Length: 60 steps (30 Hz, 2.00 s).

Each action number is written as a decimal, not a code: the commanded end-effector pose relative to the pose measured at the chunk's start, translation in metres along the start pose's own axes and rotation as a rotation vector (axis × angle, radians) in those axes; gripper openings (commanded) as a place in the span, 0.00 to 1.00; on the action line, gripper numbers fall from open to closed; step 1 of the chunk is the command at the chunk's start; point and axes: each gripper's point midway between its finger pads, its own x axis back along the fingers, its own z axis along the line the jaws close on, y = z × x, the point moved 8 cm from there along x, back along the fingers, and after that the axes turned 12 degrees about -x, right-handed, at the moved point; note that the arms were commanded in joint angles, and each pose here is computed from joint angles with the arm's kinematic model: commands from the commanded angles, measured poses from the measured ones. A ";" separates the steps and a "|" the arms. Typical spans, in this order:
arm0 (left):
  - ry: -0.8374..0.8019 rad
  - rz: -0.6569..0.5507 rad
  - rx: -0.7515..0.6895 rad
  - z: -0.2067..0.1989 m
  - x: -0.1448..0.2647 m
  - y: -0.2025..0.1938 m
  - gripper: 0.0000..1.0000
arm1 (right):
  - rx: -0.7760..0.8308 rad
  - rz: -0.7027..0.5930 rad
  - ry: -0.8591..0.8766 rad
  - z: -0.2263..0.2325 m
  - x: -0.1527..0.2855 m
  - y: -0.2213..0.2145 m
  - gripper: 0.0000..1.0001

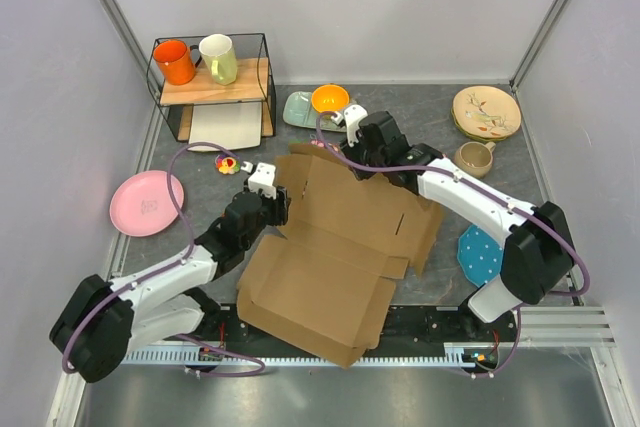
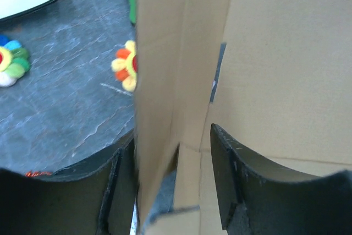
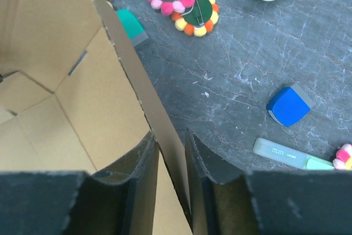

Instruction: Fold the paper box

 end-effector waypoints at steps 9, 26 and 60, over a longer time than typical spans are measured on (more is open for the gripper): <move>0.119 -0.124 0.103 0.024 0.044 0.067 0.66 | -0.052 -0.105 0.163 0.013 0.055 0.051 0.00; -0.150 -0.429 0.021 0.021 0.051 0.173 0.86 | -0.119 -0.094 0.376 0.025 0.133 0.046 0.00; -0.686 -0.450 0.027 -0.002 -0.008 0.189 0.72 | -0.163 -0.022 0.409 0.023 0.132 0.018 0.00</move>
